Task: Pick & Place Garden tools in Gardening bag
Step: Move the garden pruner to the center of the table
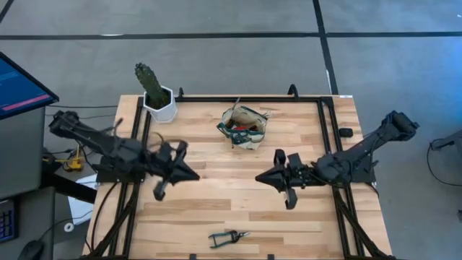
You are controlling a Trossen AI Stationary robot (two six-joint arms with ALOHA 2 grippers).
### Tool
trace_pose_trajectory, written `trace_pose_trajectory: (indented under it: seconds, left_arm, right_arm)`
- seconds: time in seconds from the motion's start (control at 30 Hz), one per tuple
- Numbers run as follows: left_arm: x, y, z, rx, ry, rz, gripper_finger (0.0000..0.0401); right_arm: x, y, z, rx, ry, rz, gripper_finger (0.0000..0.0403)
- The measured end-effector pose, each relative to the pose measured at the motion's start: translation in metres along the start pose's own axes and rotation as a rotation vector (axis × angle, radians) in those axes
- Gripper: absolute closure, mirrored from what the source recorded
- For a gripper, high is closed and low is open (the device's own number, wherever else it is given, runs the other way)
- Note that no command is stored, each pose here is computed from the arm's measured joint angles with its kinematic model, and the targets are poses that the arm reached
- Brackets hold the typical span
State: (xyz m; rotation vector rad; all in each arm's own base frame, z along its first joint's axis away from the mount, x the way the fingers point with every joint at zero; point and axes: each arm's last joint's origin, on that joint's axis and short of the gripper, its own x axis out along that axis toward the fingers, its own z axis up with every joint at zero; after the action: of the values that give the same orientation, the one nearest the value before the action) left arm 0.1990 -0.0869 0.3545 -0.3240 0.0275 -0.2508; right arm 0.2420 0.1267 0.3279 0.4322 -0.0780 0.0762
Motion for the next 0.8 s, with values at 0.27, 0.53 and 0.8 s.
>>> trace_pose_trajectory:
  seconds: [0.27, 0.53, 0.8]
  left_arm:
    - [0.031, -0.017, -0.044, 0.061, 0.120, 0.138, 0.0399]
    - [0.046, -0.039, -0.063, -0.064, 0.188, 0.148, 0.0400]
    - [0.055, -0.061, -0.027, 0.028, 0.297, 0.255, 0.0400]
  right_arm:
    - [-0.003, 0.006, -0.003, 0.001, 0.010, 0.013, 0.0403]
    - [-0.002, 0.003, -0.004, -0.009, 0.024, 0.003, 0.0403]
    - [-0.001, 0.000, -0.008, -0.033, 0.066, -0.018, 0.0403]
